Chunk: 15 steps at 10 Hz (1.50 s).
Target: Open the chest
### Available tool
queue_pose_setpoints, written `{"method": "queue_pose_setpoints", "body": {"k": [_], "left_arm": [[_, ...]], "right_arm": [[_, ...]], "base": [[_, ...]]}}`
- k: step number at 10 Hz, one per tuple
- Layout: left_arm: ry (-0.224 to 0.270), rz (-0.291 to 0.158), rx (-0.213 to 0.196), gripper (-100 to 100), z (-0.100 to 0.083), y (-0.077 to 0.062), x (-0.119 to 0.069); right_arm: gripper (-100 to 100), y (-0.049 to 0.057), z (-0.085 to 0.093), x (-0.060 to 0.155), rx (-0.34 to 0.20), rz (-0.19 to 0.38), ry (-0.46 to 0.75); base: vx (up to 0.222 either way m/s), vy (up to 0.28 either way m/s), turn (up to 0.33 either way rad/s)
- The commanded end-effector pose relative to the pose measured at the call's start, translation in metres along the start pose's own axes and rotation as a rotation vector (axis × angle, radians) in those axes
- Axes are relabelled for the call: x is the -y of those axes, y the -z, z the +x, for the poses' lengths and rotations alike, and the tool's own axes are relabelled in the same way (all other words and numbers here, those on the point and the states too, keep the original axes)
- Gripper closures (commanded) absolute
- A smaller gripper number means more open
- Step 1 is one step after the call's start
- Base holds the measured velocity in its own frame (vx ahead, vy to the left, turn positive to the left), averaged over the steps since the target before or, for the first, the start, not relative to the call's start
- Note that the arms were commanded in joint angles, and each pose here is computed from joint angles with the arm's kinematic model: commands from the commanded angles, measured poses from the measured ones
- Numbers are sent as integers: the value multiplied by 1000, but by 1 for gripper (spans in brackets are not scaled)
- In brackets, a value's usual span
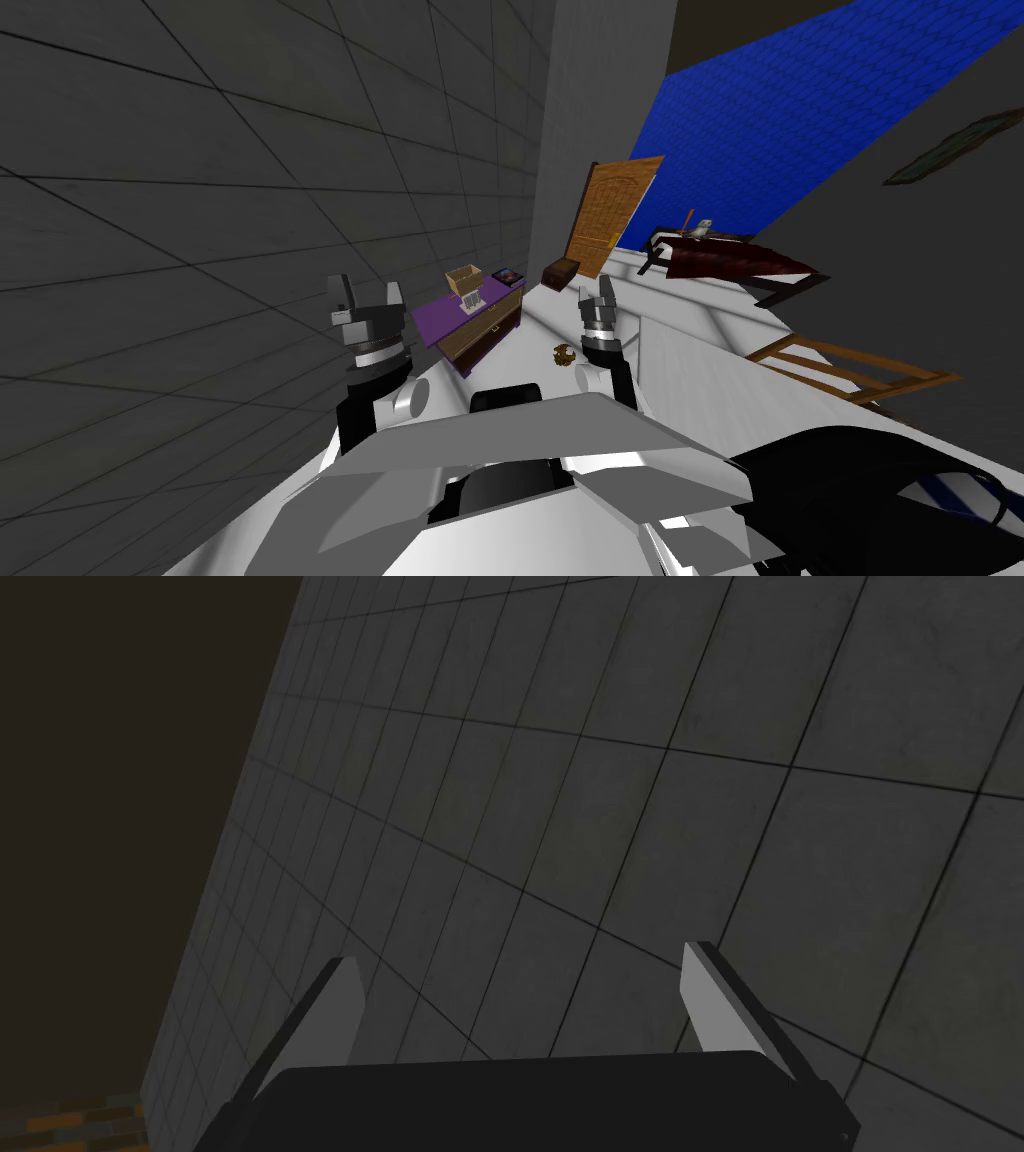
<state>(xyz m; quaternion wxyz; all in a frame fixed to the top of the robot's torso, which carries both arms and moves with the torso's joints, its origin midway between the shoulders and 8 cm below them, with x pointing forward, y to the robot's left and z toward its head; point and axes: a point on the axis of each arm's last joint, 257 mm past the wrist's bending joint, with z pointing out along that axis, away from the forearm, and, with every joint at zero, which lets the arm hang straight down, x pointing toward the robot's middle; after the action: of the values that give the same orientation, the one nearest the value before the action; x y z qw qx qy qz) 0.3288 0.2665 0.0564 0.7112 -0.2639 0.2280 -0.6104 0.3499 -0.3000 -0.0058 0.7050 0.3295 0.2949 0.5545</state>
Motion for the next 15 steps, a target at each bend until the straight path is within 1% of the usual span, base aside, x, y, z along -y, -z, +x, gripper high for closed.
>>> {"method": "queue_pose_setpoints", "body": {"k": [1,9,10,13,15], "left_arm": [[0,0,0,0,0,0,0],[0,0,0,0,0,0,0],[-7,-8,-28,-100,2,3,-5],[-21,-37,-80,-100,2,12,-25],[-28,-60,-100,-100,-3,21,-41]], "right_arm": [[0,0,0,0,0,0,0],[0,0,0,0,0,0,0],[0,0,0,0,0,0,0],[0,0,0,0,0,0,0],[0,0,0,0,0,0,0]], "base": [[0,0,0],[0,0,0],[21,-4,11],[45,-19,21],[79,-19,27]]}}
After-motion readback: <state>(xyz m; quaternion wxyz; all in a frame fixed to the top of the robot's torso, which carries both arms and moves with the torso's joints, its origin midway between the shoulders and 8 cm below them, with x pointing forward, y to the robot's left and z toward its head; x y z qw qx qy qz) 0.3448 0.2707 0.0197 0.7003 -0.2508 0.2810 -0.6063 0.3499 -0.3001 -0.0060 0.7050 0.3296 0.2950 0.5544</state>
